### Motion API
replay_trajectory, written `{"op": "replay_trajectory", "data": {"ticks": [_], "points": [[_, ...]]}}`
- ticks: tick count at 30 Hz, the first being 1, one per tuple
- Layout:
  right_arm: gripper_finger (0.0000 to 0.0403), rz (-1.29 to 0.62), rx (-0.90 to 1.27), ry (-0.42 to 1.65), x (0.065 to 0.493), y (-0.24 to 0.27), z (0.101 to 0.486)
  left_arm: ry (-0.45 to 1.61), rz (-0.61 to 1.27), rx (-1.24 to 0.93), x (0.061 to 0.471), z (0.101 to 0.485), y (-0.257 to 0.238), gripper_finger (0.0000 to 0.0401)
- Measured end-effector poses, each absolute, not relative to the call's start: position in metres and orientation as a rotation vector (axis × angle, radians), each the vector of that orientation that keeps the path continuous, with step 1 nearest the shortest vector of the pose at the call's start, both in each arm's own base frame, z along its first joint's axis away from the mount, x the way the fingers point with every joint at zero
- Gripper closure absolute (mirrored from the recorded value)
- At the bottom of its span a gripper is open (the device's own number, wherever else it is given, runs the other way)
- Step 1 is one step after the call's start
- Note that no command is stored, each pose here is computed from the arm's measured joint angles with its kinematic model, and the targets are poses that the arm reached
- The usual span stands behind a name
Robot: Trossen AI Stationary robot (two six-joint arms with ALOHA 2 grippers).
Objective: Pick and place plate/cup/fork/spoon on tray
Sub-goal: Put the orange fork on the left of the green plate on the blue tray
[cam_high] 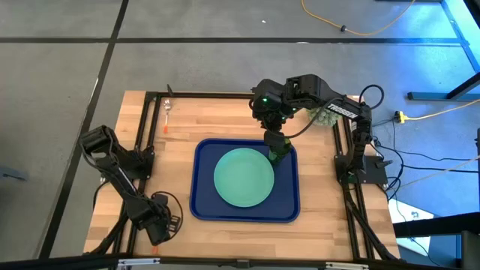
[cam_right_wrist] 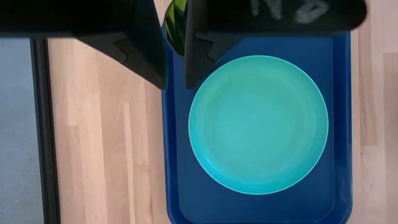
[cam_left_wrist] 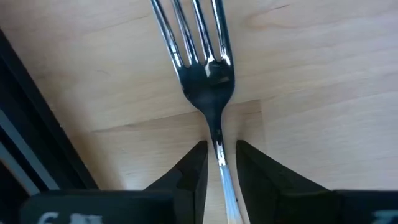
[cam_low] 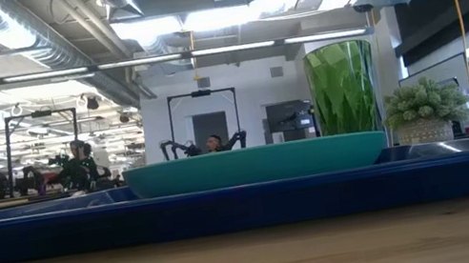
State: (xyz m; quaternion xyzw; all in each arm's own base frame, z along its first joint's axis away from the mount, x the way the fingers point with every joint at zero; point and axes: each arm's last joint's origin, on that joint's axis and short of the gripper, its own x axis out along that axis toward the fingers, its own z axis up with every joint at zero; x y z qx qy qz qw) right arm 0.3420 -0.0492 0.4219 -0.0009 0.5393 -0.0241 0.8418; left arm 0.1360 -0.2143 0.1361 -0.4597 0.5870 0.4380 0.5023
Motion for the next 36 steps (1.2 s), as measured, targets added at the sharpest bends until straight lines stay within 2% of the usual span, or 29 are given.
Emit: {"op": "replay_trajectory", "data": {"ticks": [7,19,28,36], "points": [[0.0346,-0.051,-0.002,1.139,0.342,-0.049,0.422,1.434,1.063,-1.105,0.135,0.134,-0.213,0.0390],[0.0346,-0.051,-0.002,1.139,0.342,-0.049,0.422,1.425,1.044,-1.173,0.140,0.143,-0.207,0.0398],[0.0346,-0.049,-0.010,1.122,0.336,-0.048,0.428,1.339,0.909,-1.278,0.149,0.178,-0.187,0.0399],[0.0346,-0.039,-0.033,1.090,0.326,-0.047,0.438,1.331,0.828,-1.260,0.157,0.205,-0.149,0.0399]]}}
